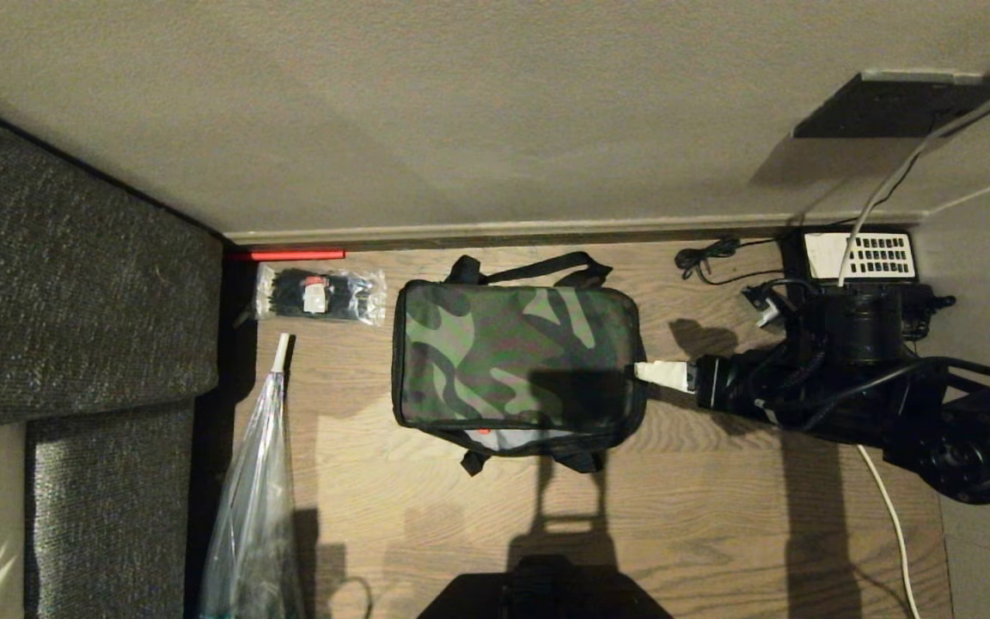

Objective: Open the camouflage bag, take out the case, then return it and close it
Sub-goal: Open the top of the storage box

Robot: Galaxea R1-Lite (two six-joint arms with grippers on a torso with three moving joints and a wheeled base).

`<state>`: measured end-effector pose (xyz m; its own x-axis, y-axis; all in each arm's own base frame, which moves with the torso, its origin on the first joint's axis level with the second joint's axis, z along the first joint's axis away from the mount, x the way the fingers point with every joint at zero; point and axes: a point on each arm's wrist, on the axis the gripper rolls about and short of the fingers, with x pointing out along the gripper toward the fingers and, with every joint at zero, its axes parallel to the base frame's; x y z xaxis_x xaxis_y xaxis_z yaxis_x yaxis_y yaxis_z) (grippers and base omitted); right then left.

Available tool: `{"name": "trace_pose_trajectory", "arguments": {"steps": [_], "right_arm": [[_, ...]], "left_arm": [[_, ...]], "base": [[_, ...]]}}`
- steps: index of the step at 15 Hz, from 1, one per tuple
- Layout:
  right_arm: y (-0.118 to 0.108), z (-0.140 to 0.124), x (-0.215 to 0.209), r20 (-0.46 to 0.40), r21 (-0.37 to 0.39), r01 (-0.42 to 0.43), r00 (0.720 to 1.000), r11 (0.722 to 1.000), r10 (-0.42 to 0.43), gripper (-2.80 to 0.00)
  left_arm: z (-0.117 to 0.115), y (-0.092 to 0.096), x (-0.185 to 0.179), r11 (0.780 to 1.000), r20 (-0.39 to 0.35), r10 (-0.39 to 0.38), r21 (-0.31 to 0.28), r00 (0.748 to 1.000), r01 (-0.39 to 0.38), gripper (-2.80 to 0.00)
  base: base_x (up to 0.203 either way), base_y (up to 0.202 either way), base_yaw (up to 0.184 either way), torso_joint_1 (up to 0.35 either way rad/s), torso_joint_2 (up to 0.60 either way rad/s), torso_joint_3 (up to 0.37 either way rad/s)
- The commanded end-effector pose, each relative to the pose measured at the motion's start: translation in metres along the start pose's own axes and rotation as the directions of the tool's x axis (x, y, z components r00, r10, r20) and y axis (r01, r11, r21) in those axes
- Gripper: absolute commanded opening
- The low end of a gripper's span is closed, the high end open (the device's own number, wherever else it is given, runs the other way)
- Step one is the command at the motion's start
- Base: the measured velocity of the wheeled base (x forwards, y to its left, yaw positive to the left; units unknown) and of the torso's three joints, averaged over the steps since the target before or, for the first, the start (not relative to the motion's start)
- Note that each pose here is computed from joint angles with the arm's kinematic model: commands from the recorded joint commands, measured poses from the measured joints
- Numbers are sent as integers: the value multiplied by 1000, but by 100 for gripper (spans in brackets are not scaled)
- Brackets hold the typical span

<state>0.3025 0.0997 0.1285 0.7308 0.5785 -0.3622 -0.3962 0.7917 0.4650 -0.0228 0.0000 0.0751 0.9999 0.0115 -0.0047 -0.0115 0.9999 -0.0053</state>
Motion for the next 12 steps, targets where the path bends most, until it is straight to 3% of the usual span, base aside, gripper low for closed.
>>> {"name": "trace_pose_trajectory", "arguments": {"steps": [1, 12], "right_arm": [[19, -3, -3, -5, -9, -50, 999, 999, 50, 0], [13, -11, 36, -63, 17, -47, 997, 999, 48, 0]], "left_arm": [[-1, 0, 0, 1000, -1, 1, 1, 1000, -1, -280], [-1, 0, 0, 1000, -1, 1, -1, 1000, -1, -280]], "base": [[0, 0, 0, 0, 0, 0], [0, 0, 0, 0, 0, 0]]}}
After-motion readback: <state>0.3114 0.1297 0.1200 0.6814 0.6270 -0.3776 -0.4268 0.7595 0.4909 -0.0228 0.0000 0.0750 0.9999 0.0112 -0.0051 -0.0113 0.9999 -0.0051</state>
